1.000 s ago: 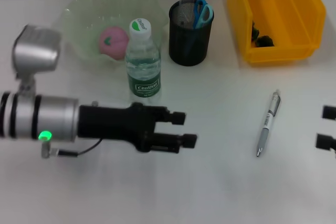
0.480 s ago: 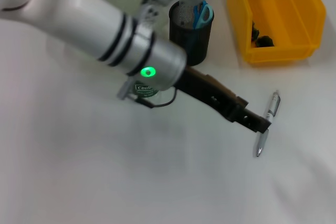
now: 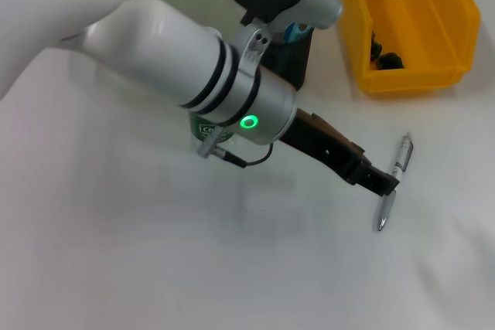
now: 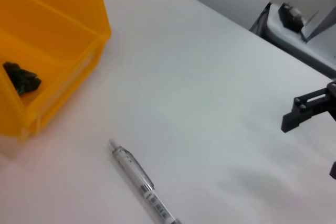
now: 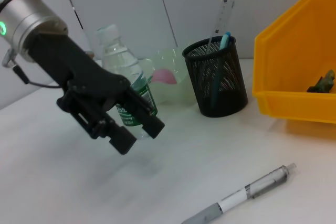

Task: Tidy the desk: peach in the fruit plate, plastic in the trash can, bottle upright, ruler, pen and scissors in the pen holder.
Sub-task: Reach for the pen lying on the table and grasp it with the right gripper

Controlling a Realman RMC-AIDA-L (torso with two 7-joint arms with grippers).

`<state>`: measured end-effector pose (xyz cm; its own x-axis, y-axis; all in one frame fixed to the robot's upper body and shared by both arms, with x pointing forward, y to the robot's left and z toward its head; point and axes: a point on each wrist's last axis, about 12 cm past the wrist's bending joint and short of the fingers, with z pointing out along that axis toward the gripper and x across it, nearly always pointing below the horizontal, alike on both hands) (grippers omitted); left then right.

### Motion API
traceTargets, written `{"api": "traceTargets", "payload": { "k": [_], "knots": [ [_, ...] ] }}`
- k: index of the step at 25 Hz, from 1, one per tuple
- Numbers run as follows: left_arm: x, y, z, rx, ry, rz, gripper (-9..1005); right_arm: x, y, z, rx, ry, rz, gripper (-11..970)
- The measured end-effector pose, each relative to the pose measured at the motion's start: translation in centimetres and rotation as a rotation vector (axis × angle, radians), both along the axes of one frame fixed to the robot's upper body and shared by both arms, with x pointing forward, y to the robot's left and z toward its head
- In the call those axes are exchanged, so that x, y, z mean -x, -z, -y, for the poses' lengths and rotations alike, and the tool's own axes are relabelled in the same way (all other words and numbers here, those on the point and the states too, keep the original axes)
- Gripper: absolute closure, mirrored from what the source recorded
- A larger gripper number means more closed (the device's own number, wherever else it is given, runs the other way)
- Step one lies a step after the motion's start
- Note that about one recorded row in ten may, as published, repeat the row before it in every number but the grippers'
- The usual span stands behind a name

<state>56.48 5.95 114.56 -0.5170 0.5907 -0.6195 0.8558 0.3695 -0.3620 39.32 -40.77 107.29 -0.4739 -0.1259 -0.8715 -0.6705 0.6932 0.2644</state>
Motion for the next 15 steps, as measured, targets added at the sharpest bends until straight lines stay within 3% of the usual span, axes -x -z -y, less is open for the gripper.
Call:
{"api": "traceTargets", "payload": {
  "k": [4, 8, 9, 10, 15],
  "knots": [
    [0.5, 0.4, -1.1, 0.023, -0.015, 0.002, 287, -0.5, -0.3, -0.1, -0.018, -0.004, -0.017, 185],
    [1.7, 1.5, -5.0, 0.125, -0.041, 0.049, 287, -1.7, -1.1, -0.1, -0.032, -0.006, -0.046, 185],
    [1.7, 1.5, -5.0, 0.125, -0.041, 0.049, 287, -2.0, -1.4, -0.1, -0.032, -0.005, -0.058, 185],
    [2.5, 2.2, -7.6, 0.212, -0.045, 0.084, 287, -2.4, -1.7, -0.1, -0.031, -0.007, -0.074, 184],
    [4.7, 4.1, -13.9, 0.371, -0.063, 0.126, 287, -5.3, -3.8, -1.2, -0.003, -0.057, -0.195, 184]
  ]
}}
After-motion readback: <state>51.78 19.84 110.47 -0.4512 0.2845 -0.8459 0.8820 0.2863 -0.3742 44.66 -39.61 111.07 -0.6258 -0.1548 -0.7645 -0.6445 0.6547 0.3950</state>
